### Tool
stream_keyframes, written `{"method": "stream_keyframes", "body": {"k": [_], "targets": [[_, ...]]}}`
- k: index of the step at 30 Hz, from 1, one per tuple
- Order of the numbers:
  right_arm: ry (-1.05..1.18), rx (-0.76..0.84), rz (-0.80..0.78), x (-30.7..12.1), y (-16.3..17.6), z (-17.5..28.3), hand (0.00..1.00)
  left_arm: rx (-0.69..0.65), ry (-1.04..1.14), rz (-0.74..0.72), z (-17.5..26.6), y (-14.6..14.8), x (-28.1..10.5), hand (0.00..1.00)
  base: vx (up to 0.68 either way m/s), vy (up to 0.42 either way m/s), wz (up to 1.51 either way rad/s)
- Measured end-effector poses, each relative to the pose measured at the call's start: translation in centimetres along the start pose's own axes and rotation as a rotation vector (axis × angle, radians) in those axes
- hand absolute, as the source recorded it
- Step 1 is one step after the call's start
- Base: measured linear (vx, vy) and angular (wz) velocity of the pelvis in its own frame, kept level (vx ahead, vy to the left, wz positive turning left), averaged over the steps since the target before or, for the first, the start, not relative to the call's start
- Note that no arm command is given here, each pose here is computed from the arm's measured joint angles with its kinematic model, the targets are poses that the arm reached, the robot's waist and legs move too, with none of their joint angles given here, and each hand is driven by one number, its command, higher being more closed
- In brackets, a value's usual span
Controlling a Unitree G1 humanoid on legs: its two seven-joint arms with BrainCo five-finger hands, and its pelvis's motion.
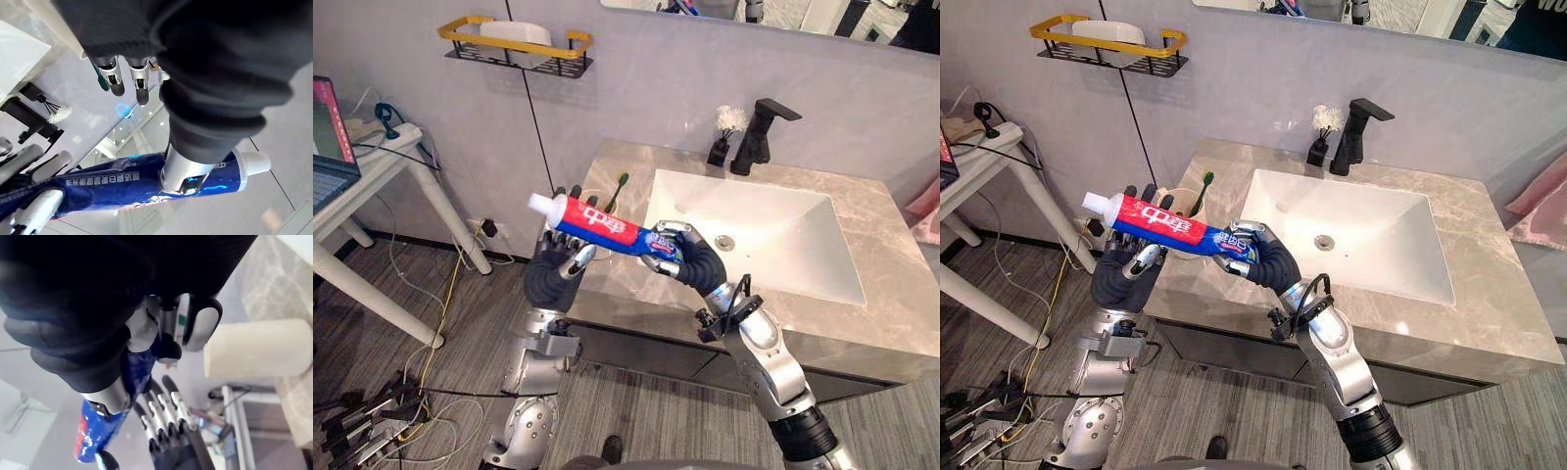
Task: Organize washtable
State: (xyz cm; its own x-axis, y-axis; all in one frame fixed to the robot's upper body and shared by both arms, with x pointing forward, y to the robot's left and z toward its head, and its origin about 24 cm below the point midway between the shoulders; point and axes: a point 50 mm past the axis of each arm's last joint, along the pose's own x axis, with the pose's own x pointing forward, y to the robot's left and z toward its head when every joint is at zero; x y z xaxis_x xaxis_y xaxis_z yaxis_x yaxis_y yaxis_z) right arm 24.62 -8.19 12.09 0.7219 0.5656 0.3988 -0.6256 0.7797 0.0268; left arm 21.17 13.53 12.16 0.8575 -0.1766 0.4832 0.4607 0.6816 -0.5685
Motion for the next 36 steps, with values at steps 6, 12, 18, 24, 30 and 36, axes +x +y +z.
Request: {"method": "stream_keyframes", "body": {"k": [6,12,18,24,30,36], "targets": [[0.094,0.012,0.047,-0.3,1.2,-1.9,1.00,-0.017,0.020,-0.018,-0.6,-0.5,0.0,1.00,0.00,-0.003,-0.01],[0.118,0.032,0.046,-0.5,1.6,-2.6,1.00,-0.027,0.026,-0.014,-0.8,-0.7,0.1,1.00,0.00,-0.007,-0.03],[0.126,0.036,0.040,-0.5,1.9,-2.9,1.00,-0.041,0.013,-0.010,-0.8,-0.9,0.4,1.00,0.01,-0.016,-0.04],[0.130,0.057,0.042,-0.4,2.5,-3.2,0.00,-0.051,-0.008,-0.026,-0.7,-1.4,1.2,1.00,0.00,0.000,0.00],[0.166,0.068,0.034,-0.7,2.4,-4.1,0.00,0.077,-0.025,-0.068,0.0,-1.7,2.4,1.00,0.00,-0.010,-0.07],[0.236,0.103,0.046,-2.0,2.8,-5.4,0.00,0.415,-0.230,-0.178,5.6,-2.4,6.8,1.00,-0.02,-0.016,-0.08]]}}
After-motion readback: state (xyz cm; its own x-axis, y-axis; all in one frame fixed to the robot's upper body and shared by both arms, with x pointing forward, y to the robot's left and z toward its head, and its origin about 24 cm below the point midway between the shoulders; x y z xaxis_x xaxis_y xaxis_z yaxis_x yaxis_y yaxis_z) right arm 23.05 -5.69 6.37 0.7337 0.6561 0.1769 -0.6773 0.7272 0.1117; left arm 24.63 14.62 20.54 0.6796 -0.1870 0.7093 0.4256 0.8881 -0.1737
